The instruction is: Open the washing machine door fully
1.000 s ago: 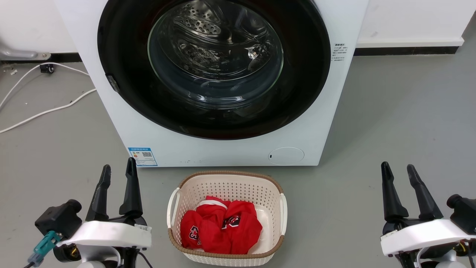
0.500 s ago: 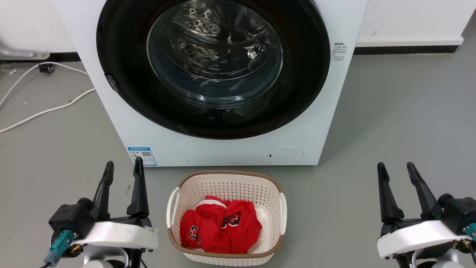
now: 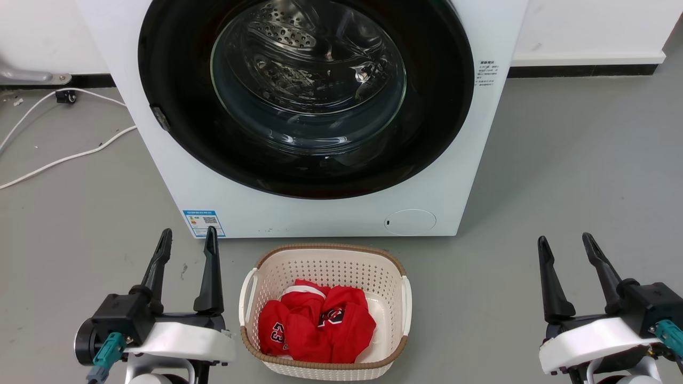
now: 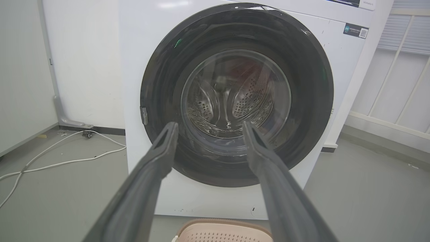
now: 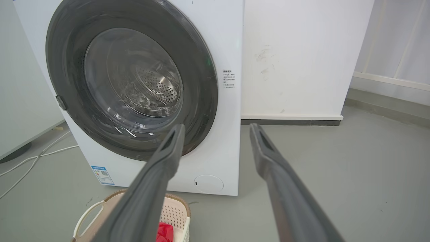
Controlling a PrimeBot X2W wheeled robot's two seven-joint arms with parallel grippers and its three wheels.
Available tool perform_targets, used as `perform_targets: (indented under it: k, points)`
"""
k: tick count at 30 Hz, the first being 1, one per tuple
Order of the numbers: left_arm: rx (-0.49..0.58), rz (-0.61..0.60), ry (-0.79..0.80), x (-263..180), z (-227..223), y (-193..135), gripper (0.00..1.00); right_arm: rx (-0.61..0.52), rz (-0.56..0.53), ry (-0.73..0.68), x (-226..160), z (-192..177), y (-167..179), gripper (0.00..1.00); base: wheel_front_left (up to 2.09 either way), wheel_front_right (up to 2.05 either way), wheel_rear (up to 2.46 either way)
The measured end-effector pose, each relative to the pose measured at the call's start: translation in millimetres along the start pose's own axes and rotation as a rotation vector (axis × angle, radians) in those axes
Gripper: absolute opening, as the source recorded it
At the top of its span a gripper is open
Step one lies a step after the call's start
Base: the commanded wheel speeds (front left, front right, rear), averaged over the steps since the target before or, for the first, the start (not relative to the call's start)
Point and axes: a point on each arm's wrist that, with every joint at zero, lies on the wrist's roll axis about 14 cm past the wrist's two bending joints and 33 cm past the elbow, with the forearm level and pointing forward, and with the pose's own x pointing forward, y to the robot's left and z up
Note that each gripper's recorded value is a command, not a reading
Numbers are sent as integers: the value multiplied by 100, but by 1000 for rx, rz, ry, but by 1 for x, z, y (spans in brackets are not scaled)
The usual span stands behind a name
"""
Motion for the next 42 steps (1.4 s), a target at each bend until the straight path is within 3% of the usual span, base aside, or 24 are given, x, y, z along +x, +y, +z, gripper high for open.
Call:
perform_targets:
  k: [21,33,34,36,42]
  points:
    - [132,-30,-15,-2,1,-6,100,-98,20,9,-2,-3,5,100,0,0,0]
    - [126,-19,-5,-3,-3,-4,100,-79,20,17,-2,-7,5,100,0,0,0]
    - [126,-18,-5,-3,-3,-3,100,-76,19,19,-2,-7,5,83,0,0,0]
    - [126,-18,-4,-3,-4,-3,100,-60,16,21,-3,-8,4,0,0,0,0]
    - [130,-15,-4,-3,-3,-2,100,14,8,-16,-3,-4,4,0,0,0,0]
